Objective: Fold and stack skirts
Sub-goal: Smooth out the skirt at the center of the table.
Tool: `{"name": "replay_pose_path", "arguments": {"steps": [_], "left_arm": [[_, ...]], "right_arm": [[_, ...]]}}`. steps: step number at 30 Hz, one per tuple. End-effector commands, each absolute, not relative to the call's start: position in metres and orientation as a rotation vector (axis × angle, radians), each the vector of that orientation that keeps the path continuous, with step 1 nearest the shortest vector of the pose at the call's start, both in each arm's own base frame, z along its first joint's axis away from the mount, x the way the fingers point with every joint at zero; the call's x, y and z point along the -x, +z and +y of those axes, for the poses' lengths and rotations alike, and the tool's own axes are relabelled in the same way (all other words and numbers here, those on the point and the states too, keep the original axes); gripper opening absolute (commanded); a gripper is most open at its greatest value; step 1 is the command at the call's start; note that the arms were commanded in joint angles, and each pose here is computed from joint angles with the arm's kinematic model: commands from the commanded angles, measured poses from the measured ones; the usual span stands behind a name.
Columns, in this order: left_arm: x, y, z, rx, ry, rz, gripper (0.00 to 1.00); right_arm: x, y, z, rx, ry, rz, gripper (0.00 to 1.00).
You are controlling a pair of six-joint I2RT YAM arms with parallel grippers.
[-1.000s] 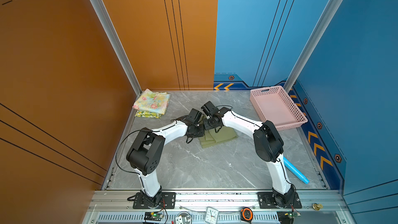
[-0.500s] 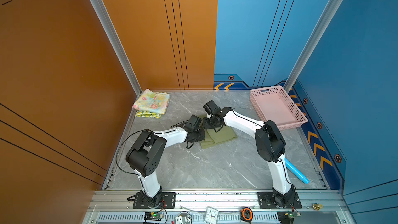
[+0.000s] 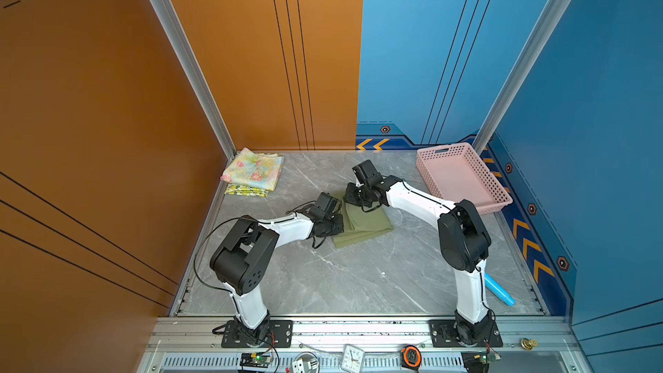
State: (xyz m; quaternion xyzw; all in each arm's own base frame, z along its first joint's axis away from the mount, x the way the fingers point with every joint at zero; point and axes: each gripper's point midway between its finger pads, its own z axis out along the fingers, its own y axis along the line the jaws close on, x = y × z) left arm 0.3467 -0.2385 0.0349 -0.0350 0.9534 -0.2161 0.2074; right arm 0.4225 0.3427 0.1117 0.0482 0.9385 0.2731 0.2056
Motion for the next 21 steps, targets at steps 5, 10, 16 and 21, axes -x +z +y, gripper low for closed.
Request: {"name": "replay_pose_path", "arguments": {"steps": [5,10,16,21], "left_arm": [[-0.342,0.048,-0.238,0.095,-0.607,2.627,0.00],[-0.341,0.052,-0.236,0.098,-0.602,2.625,0.00],[-0.336,0.051,-0.229,0.138,-0.579,2.647,0.00],[-0.330,0.051,-0.210,0.234,-0.588,2.636,0.03]], "right_arm": [[-0.432,0.105,0.364,-0.205,0.833,2.607,0.02],[-0.439,0.097,0.371,-0.255,0.830,2.602,0.03],[-0.446,0.096,0.374,-0.261,0.824,2.592,0.46],[-0.453,0.101,0.365,-0.241,0.802,2.585,0.60]]}}
